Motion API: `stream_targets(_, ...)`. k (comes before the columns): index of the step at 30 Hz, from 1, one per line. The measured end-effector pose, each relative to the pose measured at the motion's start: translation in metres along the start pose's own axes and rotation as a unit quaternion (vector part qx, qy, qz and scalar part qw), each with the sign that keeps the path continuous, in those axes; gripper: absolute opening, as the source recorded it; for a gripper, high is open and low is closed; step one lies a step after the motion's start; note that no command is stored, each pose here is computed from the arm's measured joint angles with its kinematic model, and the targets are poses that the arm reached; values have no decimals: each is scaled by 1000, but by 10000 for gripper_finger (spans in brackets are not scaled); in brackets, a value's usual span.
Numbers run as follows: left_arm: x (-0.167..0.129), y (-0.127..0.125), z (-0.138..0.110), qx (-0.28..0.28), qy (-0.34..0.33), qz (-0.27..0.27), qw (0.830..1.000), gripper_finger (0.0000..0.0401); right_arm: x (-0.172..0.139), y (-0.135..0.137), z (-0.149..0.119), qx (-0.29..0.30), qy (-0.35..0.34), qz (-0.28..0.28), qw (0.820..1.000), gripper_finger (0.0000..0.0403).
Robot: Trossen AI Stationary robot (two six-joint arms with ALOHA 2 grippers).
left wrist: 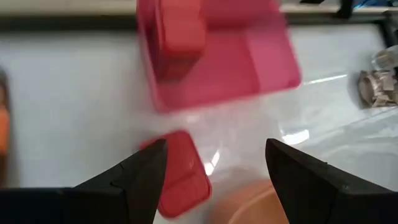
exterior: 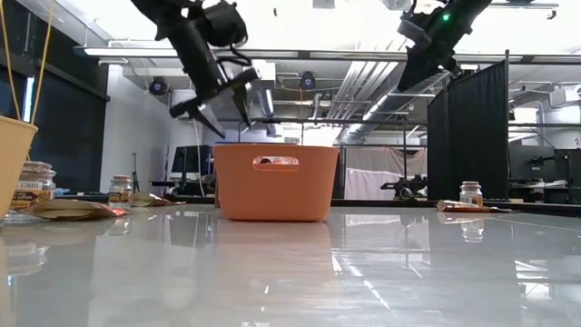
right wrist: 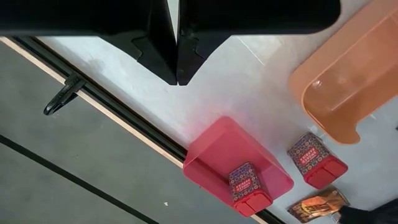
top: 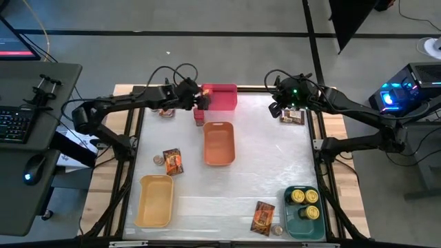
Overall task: Sort spices by type
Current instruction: Put the red spice can into the red bin
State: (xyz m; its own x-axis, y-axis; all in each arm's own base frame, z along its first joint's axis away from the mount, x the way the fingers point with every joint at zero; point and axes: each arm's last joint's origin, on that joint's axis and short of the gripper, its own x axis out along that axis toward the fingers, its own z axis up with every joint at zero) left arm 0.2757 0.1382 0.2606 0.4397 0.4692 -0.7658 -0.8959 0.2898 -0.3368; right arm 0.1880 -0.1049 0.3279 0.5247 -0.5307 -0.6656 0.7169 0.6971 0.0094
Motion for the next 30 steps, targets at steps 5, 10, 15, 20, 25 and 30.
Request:
stream_targets(5,0,7,8,55,-7,8,998,257,0,0,0,7,0,0,1000,0)
stream_targets(10,9,12,8,68,25,8,997,275,0,0,0,18,0,0,1000,0)
stream_targets(15,20,9,4,33,42,2,999,314,0,0,0,19,0,0,1000,0)
stream_targets(20,19,4,3,-64,78,-41,994,321,0,0,0,9,1,1,1000,0)
stream_targets(25,18,-3,5,-99,64,-68,991,321,0,1,0,1,4,13,1000,0)
stream_targets(30,16,-4,-5,-121,19,-1,992,321,0,1,0,1,5,17,1000,0)
